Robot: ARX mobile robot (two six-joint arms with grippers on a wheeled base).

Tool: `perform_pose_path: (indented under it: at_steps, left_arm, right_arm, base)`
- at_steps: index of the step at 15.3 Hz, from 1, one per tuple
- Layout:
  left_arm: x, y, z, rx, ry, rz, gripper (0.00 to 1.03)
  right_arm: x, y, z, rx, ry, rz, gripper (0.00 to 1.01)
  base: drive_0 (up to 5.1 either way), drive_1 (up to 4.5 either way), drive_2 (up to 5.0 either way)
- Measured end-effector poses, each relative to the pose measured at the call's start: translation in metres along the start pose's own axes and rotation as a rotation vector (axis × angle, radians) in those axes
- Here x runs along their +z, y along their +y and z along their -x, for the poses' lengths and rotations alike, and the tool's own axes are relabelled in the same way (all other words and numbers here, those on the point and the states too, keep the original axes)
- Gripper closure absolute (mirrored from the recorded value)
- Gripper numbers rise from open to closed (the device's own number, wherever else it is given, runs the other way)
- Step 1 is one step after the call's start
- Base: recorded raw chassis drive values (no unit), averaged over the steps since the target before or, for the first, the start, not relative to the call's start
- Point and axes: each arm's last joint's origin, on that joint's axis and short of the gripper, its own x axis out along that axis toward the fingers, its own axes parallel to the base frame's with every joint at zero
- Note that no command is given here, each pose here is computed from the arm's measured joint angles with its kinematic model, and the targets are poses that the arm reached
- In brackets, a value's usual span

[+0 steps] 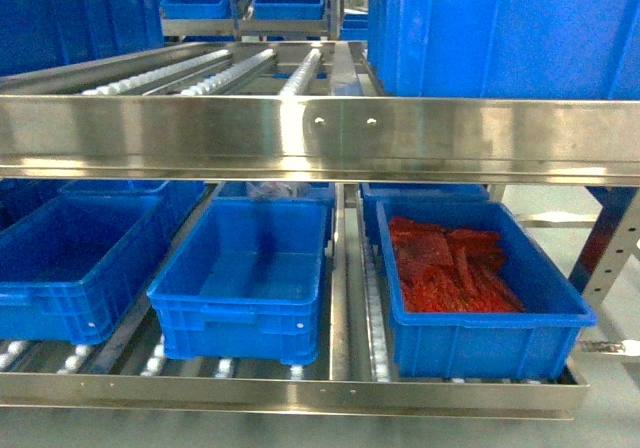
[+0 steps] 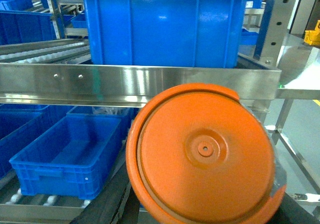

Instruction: Sort blue parts and orange caps into right shelf containers

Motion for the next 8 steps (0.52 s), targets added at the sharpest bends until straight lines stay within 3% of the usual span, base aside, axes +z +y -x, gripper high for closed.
perform_pose_path:
  at_steps: [8]
  left_arm:
    - [-0.0001,0.0,0.0,0.0,0.001,0.0,0.62]
  right_arm:
    - [0.0,0.0,0.0,0.001,0.0,0.0,0.56]
  base:
    - [-5.1,2.39,2.4]
